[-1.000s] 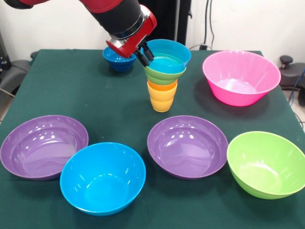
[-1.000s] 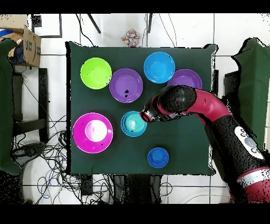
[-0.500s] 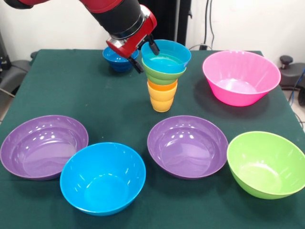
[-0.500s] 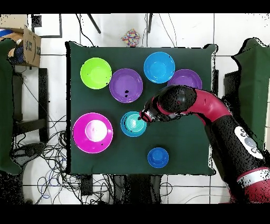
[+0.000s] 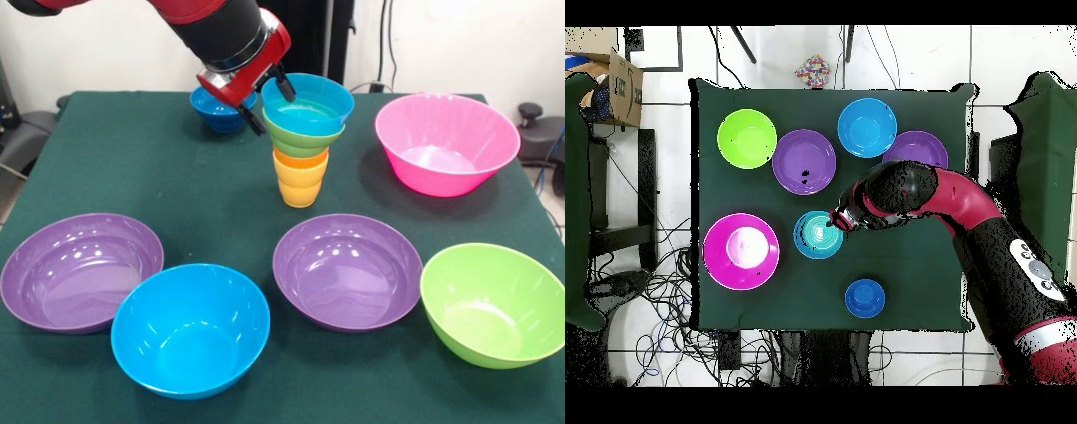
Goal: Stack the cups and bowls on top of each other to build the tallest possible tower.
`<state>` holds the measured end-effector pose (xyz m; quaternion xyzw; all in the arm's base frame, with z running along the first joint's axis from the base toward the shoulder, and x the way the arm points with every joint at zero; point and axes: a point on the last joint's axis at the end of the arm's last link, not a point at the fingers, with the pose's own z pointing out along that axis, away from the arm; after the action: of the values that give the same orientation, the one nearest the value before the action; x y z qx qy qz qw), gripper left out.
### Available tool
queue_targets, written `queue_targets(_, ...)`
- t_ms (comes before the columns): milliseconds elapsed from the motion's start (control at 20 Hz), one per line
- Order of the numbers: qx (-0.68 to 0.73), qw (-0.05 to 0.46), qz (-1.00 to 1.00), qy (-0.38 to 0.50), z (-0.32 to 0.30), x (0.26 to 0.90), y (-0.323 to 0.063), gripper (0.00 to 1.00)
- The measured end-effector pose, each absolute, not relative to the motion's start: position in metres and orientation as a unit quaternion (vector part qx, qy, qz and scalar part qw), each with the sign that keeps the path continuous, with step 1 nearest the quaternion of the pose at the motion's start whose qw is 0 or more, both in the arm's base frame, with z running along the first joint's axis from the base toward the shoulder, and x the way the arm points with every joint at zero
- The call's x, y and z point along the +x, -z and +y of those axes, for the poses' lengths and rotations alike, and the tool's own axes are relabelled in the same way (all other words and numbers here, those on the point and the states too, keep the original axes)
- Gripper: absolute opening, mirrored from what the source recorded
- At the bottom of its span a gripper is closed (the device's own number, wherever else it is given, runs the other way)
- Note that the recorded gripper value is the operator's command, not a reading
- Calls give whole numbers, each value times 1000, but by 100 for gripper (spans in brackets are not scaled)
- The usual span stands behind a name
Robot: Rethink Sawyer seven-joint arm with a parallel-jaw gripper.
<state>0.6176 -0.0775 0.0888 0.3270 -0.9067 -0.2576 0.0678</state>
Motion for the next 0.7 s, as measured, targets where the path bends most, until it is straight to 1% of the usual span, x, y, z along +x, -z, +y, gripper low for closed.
queue_targets(400,327,59,-908,254,-77,624,-100,100)
queue_targets(700,326,49,-912,244,-79,633,-118,100)
